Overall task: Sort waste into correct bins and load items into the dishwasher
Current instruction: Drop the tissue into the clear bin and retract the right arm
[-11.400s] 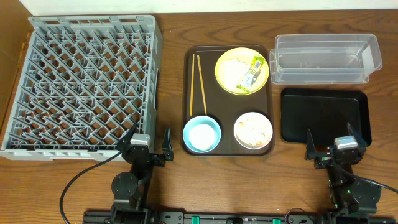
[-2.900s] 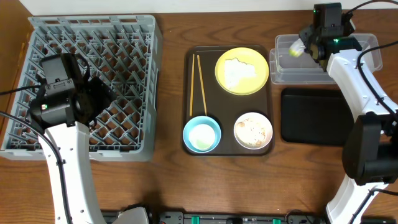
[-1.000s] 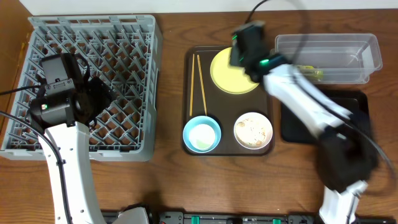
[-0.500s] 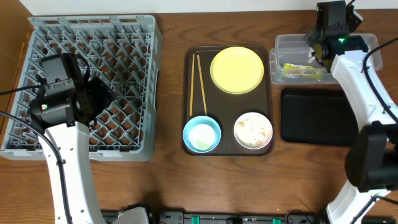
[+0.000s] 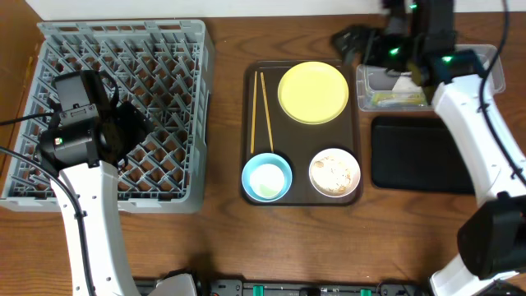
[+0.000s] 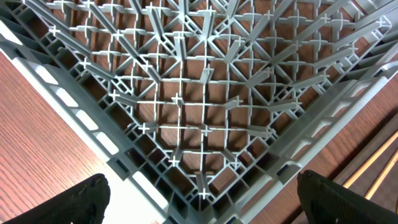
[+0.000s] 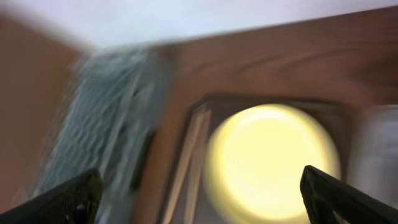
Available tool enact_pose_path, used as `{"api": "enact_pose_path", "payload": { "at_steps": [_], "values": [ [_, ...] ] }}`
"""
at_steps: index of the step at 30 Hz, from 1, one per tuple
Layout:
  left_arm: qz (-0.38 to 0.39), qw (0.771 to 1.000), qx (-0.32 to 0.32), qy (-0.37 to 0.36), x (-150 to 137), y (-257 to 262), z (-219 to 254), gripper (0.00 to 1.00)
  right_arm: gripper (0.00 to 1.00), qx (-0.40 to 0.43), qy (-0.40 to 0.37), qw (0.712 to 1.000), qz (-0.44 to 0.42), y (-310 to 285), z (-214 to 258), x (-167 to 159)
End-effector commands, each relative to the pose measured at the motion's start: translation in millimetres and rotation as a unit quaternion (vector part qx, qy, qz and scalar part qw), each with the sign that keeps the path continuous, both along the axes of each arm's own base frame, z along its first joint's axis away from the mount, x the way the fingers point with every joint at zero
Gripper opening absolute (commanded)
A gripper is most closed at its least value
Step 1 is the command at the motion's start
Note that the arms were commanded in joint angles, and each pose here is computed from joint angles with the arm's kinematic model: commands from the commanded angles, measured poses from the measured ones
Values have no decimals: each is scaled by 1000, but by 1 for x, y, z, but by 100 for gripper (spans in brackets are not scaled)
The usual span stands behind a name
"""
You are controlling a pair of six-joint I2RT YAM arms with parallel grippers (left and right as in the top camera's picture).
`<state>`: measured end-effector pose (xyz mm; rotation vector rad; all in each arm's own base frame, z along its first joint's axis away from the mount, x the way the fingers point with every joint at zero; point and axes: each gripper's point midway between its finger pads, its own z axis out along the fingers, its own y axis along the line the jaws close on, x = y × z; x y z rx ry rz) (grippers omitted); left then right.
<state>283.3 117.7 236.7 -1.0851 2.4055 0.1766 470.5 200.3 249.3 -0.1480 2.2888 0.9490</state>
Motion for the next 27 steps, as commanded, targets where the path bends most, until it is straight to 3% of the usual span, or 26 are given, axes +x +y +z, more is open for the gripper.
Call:
{"api": "enact_pose_path", "payload": {
  "at_steps": [1,5,10,14,18,20,23,27],
  "values": [
    [8,1000,2,0,-1,3,1,98,99,-35,-30,987,153,69,-15,-47],
    [8,1000,2,0,-1,3,1,98,99,-178,-13,980,91,110,-83,-50],
    [8,1000,2,0,-1,3,1,98,99,-251,1,967,47,130,-139,-50],
    [8,1000,2,0,-1,3,1,98,99,-265,7,964,38,133,-154,-51],
    [8,1000,2,0,-1,3,1,98,97,-242,3,970,9,127,-127,-48],
    [8,1000,2,0,-1,3,1,98,99,-215,-10,976,-31,105,-81,-43],
    [8,1000,2,0,-1,3,1,98,99,-206,-34,972,-109,54,-27,-35],
    [8,1000,2,0,-1,3,1,98,99,-214,-34,947,-237,-55,26,-32]
  ]
}}
